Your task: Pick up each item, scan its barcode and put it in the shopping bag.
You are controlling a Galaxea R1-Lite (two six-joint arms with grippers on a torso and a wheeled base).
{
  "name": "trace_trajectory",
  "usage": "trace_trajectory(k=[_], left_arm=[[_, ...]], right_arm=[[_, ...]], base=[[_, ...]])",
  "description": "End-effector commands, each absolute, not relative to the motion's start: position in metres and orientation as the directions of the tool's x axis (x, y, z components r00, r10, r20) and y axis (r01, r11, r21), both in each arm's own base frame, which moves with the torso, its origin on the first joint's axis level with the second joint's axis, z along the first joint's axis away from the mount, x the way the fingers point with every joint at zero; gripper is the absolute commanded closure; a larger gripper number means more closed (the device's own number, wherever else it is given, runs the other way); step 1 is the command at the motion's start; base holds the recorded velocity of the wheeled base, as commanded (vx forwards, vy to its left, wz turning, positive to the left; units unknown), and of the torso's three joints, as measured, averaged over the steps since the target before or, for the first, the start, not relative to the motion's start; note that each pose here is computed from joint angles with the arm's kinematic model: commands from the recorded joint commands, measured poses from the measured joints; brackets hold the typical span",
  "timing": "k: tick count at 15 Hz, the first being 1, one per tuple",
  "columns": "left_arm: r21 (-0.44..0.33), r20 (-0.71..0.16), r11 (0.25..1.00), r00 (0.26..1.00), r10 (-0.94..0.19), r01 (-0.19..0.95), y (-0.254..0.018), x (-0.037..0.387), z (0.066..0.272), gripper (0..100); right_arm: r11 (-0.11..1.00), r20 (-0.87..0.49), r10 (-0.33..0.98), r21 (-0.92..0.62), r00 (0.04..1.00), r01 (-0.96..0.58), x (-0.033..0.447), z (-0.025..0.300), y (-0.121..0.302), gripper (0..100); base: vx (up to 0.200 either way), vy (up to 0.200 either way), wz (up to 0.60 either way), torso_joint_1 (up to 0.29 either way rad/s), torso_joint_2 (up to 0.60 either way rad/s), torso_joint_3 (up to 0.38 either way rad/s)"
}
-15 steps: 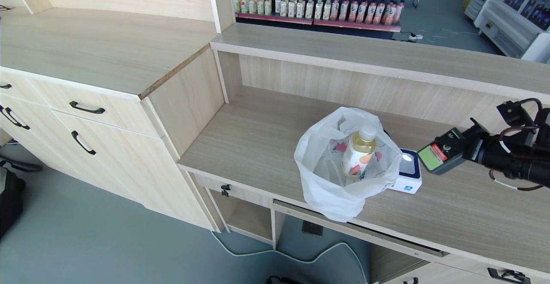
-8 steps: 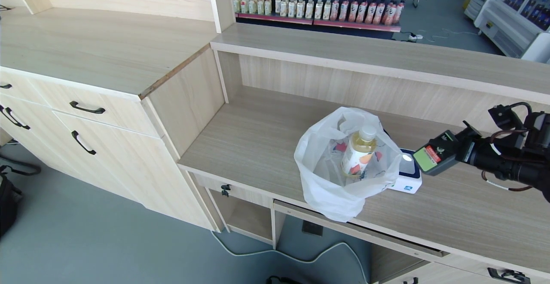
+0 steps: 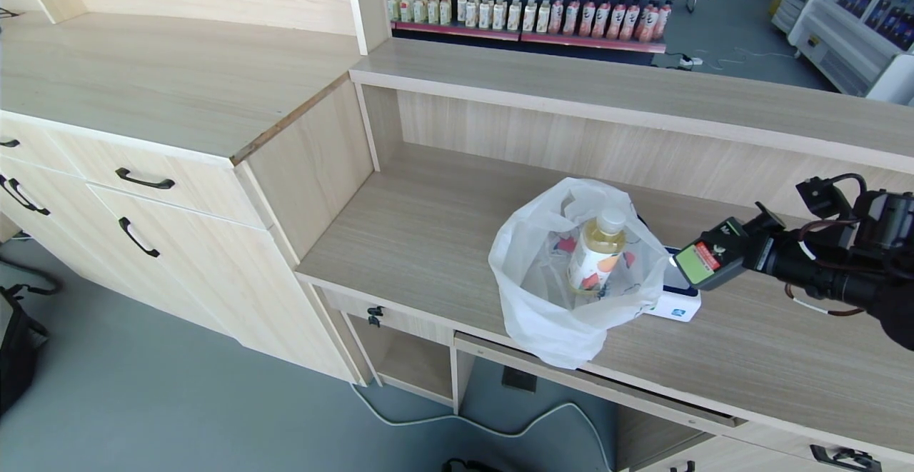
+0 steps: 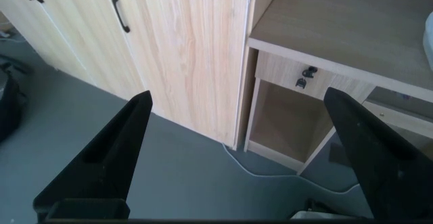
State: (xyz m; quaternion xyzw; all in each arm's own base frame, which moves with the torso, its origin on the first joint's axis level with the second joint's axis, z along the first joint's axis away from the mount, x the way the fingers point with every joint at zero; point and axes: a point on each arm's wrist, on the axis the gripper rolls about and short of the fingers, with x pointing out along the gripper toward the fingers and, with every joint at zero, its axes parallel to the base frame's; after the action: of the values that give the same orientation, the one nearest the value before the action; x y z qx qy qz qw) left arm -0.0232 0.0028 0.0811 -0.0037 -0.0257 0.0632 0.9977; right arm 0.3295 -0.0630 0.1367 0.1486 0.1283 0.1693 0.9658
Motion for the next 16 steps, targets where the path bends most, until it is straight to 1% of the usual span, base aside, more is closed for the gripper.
trace_trajectory(k=[1,9,16], left_arm=[[-0.011,0.052,0.992,0.991,0.125,-0.125,0.003,-0.023,0.081,0],[-0.011,0.052,0.992,0.991,0.125,-0.125,0.003,-0.023,0.081,0],[-0.011,0.052,0.992,0.991,0.127,-0.127,0.003,-0.023,0.081,0]], right_arm=[[0.896,-0.200,0.372,0.332,0.906,-0.295,0.333,0.131,-0.061,100],[0.902,-0.202,0.356,0.329,0.912,-0.280,0.340,0.121,-0.060,100],[0.894,-0.195,0.382,0.326,0.903,-0.308,0.353,0.118,-0.051,100]], base=[[0.000,0.000,0.00,0.000,0.00,0.000],[0.000,0.000,0.00,0.000,0.00,0.000],[0.000,0.000,0.00,0.000,0.00,0.000]])
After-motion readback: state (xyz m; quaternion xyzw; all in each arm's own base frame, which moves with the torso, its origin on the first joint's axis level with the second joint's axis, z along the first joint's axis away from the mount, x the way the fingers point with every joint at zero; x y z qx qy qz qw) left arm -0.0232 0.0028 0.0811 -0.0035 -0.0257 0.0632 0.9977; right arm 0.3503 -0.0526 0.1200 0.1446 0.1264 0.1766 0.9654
